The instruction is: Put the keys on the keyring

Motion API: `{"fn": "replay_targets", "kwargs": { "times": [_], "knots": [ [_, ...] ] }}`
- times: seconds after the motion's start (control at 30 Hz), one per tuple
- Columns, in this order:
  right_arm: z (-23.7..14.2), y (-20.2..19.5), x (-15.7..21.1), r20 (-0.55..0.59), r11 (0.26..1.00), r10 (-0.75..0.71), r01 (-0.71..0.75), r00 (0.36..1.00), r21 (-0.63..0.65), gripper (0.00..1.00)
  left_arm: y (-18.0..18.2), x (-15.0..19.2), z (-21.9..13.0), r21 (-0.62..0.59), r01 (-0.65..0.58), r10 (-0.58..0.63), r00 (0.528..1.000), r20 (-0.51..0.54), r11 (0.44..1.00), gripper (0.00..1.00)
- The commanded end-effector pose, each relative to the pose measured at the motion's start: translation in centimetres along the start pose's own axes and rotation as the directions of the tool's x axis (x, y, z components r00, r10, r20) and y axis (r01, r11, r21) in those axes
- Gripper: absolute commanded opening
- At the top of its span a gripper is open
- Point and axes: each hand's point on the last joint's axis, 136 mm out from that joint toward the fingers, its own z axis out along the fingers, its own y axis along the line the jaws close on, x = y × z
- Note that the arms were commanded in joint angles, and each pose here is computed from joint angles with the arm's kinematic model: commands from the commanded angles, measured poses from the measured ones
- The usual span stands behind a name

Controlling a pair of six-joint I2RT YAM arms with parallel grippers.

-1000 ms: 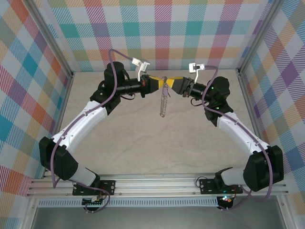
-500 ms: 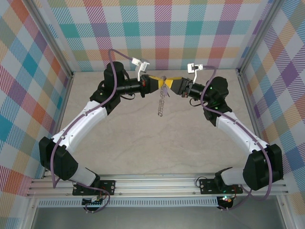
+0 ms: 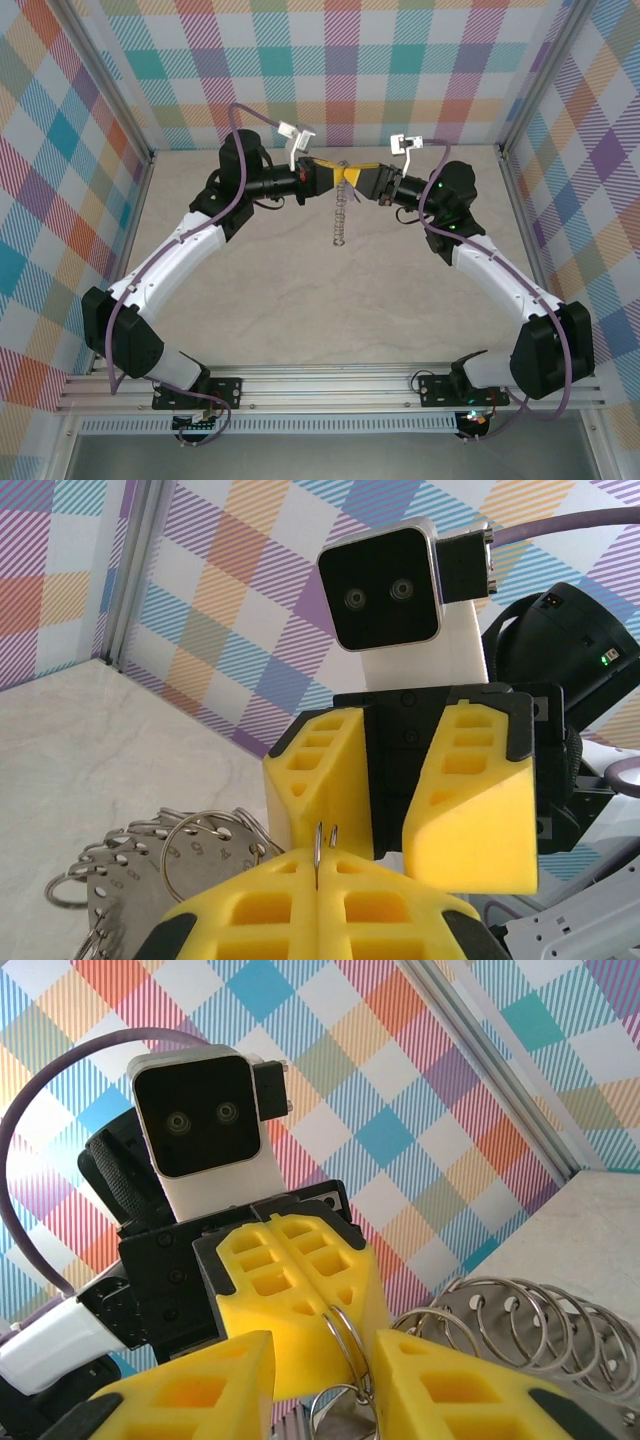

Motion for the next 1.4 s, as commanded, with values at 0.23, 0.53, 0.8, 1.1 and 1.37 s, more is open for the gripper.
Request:
{"fn": "replay_targets", "kwargs": {
  "times": [0.23,0.53,0.8,1.1,1.37],
  "knots": [
    [0.0,1.1,-0.3,0.003,0.999,-0.040,0.040,0.999,-0.028,0.02,-2.4,-2.0,-0.8,0.037,-0.069,0.066,0.996,0.063,0.997,0.00],
    [-0.2,0.0,-0.1,-0.094,0.997,-0.073,0.074,0.993,0.005,0.00,-0.5,-1.6,-0.9,-0.065,-0.102,0.103,0.995,0.017,0.993,0.39],
    [-0.8,-1.0,-1.1,-0.233,0.994,-0.105,0.101,0.967,-0.029,0.00,1.8,-3.0,-2.4,-0.120,-0.134,0.132,0.991,-0.021,0.984,0.59],
    [-0.5,-3.3,-1.0,-0.337,0.996,-0.067,0.041,0.939,-0.084,0.00,3.1,-1.4,-1.5,0.012,-0.074,0.075,0.979,-0.190,0.997,0.58],
    [0.1,-4.2,-0.8,-0.389,0.988,-0.024,-0.037,0.921,-0.148,0.00,4.6,-0.5,-0.4,0.059,-0.027,0.041,0.967,-0.252,0.998,0.38]
  ]
}}
